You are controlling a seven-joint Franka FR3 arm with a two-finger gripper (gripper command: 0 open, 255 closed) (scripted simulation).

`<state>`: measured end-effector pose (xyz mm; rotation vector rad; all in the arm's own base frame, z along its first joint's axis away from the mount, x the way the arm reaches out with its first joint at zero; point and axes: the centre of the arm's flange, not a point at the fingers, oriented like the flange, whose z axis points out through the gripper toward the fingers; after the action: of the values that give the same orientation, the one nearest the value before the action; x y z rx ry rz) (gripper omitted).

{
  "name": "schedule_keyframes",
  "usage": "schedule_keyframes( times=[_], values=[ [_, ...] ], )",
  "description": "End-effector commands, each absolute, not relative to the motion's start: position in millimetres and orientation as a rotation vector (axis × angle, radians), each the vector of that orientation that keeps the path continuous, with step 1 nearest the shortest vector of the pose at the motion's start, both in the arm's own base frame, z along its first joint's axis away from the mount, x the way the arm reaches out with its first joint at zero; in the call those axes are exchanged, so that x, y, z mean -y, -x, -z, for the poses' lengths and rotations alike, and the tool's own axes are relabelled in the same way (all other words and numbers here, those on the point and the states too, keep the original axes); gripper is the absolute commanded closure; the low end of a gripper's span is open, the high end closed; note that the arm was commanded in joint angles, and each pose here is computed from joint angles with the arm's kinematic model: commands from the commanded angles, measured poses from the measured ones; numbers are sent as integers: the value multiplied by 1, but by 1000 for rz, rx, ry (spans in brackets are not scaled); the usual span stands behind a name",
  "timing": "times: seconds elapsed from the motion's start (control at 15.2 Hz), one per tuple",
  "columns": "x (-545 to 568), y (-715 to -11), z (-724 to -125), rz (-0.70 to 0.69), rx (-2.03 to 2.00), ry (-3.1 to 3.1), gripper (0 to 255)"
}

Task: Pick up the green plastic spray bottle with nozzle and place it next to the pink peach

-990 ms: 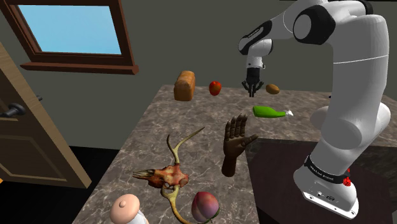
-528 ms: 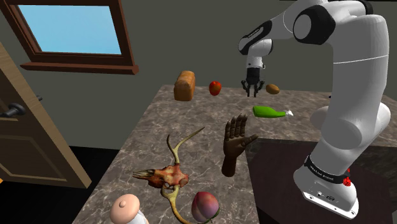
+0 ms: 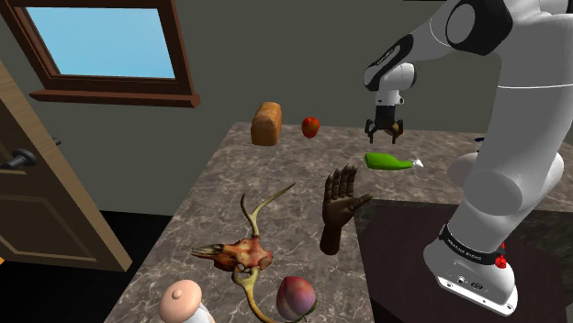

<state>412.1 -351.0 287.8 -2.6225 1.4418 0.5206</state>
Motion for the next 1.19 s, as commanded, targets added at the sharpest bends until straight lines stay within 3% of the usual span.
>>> schedule_keyframes(
  times=[0.0, 0.66, 1.12],
  values=[
    [358, -388, -284, -465, -1491, 2647, 0],
    [396, -272, -262, -188, -1736, 2734, 0],
    [397, -266, -225, -188, -1736, 2734, 0]
  ],
)
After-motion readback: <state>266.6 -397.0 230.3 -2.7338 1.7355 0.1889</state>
